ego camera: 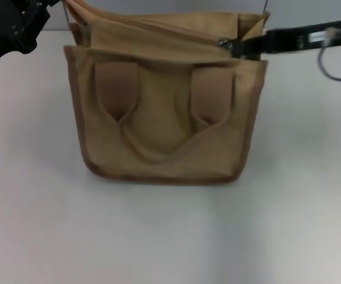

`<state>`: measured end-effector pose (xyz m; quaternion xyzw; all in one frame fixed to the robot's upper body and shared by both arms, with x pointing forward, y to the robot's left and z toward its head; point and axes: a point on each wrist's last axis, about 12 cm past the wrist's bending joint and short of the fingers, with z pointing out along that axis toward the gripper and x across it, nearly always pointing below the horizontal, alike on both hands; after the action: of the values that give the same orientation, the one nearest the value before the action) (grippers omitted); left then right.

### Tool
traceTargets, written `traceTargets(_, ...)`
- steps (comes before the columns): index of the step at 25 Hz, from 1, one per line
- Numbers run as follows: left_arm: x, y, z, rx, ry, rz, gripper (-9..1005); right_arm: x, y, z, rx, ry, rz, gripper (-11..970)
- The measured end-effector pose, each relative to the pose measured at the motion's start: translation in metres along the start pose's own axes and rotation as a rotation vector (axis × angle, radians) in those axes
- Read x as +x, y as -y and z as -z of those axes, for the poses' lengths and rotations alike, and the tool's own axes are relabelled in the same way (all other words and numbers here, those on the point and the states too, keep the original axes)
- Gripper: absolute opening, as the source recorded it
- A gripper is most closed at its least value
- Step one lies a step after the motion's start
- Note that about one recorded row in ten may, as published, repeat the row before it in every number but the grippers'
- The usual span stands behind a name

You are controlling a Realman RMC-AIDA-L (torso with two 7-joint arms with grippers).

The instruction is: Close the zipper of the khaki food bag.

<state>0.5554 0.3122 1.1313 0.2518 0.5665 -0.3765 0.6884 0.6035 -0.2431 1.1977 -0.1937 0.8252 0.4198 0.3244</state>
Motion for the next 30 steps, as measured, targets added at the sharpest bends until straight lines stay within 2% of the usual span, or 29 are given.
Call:
traceTargets(1,0.000,0.000,0.000,0.000,0.000,0.000,56,0.000,0.000,0.000,0.000,0.000,0.000,0)
traceTargets(3,0.000,0.000,0.000,0.002,-0.001,0.000,57,0.004,0.002,0.015,-0.050,0.069,-0.006,0)
traceTargets(4,0.000,0.000,0.000,0.003,-0.001,0.000,57,0.006,0.002,0.021,-0.093,0.115,-0.001,0)
traceTargets(5,0.000,0.000,-0.001,0.005,-0.002,-0.001,57,0.014,0.003,0.033,-0.201,0.211,0.026,1)
traceTargets(6,0.000,0.000,-0.001,0.005,-0.002,-0.001,58,0.014,0.003,0.033,-0.201,0.211,0.026,1)
traceTargets(7,0.000,0.000,-0.001,0.006,-0.002,-0.001,58,0.017,0.003,0.037,-0.246,0.251,0.045,1)
traceTargets(9,0.000,0.001,-0.003,0.007,-0.002,0.000,59,0.028,0.003,0.045,-0.346,0.329,0.097,1)
traceTargets(10,0.001,0.001,-0.003,0.007,-0.002,0.002,60,0.040,0.002,0.048,-0.424,0.365,0.168,31)
traceTargets(11,0.001,0.001,-0.003,0.007,-0.002,0.002,60,0.040,0.002,0.048,-0.424,0.365,0.168,62)
traceTargets(12,0.001,0.001,-0.003,0.007,-0.002,0.002,61,0.052,0.000,0.048,-0.489,0.380,0.242,92)
traceTargets(13,0.001,0.001,-0.003,0.007,-0.001,0.004,61,0.052,0.000,0.048,-0.489,0.380,0.242,123)
traceTargets(15,0.002,0.002,-0.003,0.005,-0.001,0.007,62,0.072,0.001,0.043,-0.526,0.389,0.362,195)
traceTargets(16,0.002,0.002,-0.003,0.005,-0.001,0.007,63,0.072,0.001,0.043,-0.526,0.389,0.362,236)
traceTargets(17,0.003,0.002,-0.003,0.001,-0.001,0.009,63,0.087,0.003,0.038,-0.518,0.387,0.422,278)
traceTargets(18,0.003,0.002,-0.003,0.001,-0.001,0.009,64,0.087,0.003,0.038,-0.518,0.387,0.422,320)
traceTargets(19,0.003,0.002,-0.003,-0.001,-0.002,0.010,64,0.095,0.004,0.036,-0.509,0.387,0.446,361)
traceTargets(20,0.004,0.003,-0.003,-0.002,-0.002,0.012,64,0.112,0.005,0.031,-0.491,0.382,0.509,403)
traceTargets(22,0.004,0.003,-0.003,-0.002,-0.003,0.012,65,0.124,0.004,0.026,-0.482,0.372,0.552,483)
traceTargets(26,0.004,0.002,-0.003,-0.005,-0.002,0.016,67,0.137,0.004,0.020,-0.486,0.325,0.585,638)
traceTargets(30,0.005,0.002,-0.002,-0.012,-0.007,0.039,69,0.158,0.005,0.006,-0.482,0.207,0.622,776)
